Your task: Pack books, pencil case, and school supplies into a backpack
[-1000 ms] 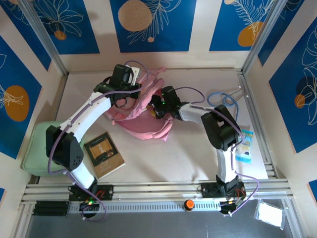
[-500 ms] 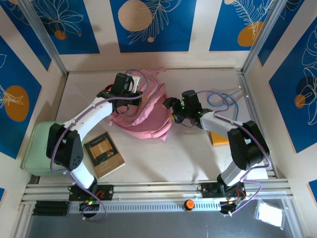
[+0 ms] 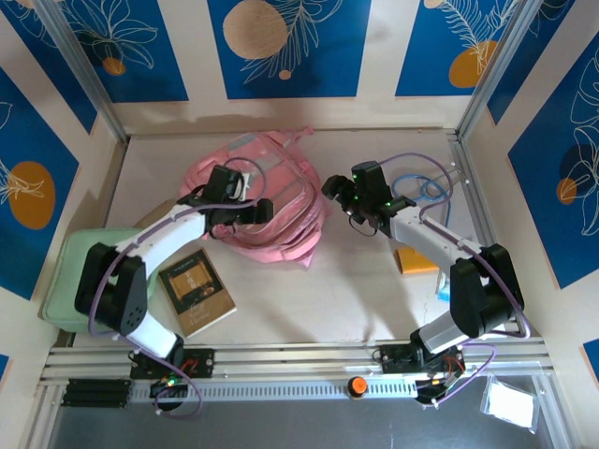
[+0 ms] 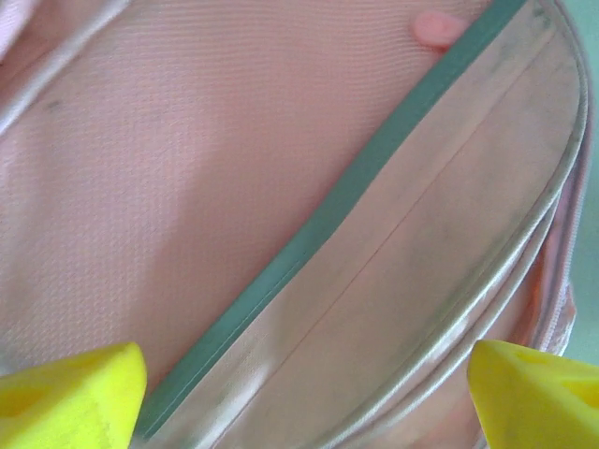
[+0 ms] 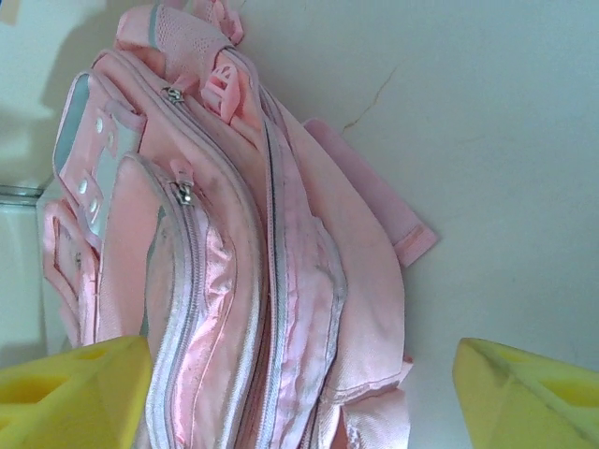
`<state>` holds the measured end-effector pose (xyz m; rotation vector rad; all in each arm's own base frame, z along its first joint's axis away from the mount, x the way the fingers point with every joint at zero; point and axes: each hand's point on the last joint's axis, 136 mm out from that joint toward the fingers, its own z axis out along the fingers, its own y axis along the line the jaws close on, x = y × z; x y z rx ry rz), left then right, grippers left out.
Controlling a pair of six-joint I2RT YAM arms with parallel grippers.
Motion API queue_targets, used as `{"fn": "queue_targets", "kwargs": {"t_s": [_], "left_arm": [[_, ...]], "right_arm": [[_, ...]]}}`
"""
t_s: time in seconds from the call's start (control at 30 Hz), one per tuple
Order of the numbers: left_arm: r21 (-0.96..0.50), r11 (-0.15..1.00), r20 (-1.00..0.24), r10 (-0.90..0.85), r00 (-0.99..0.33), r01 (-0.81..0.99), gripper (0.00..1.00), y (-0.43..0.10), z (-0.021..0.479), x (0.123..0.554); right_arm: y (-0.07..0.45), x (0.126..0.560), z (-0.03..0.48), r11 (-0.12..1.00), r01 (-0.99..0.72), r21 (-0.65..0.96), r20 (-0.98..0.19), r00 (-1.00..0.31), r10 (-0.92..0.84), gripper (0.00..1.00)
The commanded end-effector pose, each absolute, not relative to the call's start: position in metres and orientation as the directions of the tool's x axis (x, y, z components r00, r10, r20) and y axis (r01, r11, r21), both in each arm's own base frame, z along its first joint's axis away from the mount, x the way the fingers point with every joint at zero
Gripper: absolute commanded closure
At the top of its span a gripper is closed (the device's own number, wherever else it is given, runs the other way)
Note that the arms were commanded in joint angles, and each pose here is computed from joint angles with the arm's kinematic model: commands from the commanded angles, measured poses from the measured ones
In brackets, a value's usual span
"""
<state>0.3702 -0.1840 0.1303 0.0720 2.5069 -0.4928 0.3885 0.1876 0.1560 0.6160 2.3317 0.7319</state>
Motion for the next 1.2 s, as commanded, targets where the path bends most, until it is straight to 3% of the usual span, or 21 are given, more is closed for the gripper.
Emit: {"fn": "queue_targets", "kwargs": {"t_s": [0.0, 0.37, 0.93, 1.03, 1.17], "left_arm": [[-0.363, 0.931, -0.582, -0.206, -0.787, 0.024, 0.02, -0.153, 0.141, 0.373], [-0.493, 0.856, -0.471, -0.413, -0.779, -0.156, 0.0, -0.122, 0.112, 0.398], [-0.551, 0.833, -0.422, -0.331, -0.844, -0.051, 0.04, -0.171, 0.087, 0.471], [-0.517, 0.854, -0.446, -0.327, -0.833, -0.058, 0.04, -0.162, 0.105, 0.464], [-0.416, 0.898, -0.451, -0.338, -0.826, -0.14, 0.01, -0.13, 0.128, 0.421]], "right_arm": [[0.18, 0.395, 0.173, 0.782, 0.199, 0.591, -0.488, -0.683, 0.543, 0.14], [0.189, 0.394, 0.173, 0.783, 0.177, 0.596, -0.479, -0.704, 0.524, 0.1], [0.19, 0.382, 0.169, 0.779, 0.172, 0.603, -0.458, -0.725, 0.515, 0.11], [0.19, 0.379, 0.171, 0.791, 0.164, 0.589, -0.465, -0.732, 0.498, 0.11], [0.191, 0.373, 0.168, 0.819, 0.147, 0.555, -0.48, -0.748, 0.459, 0.11]]}}
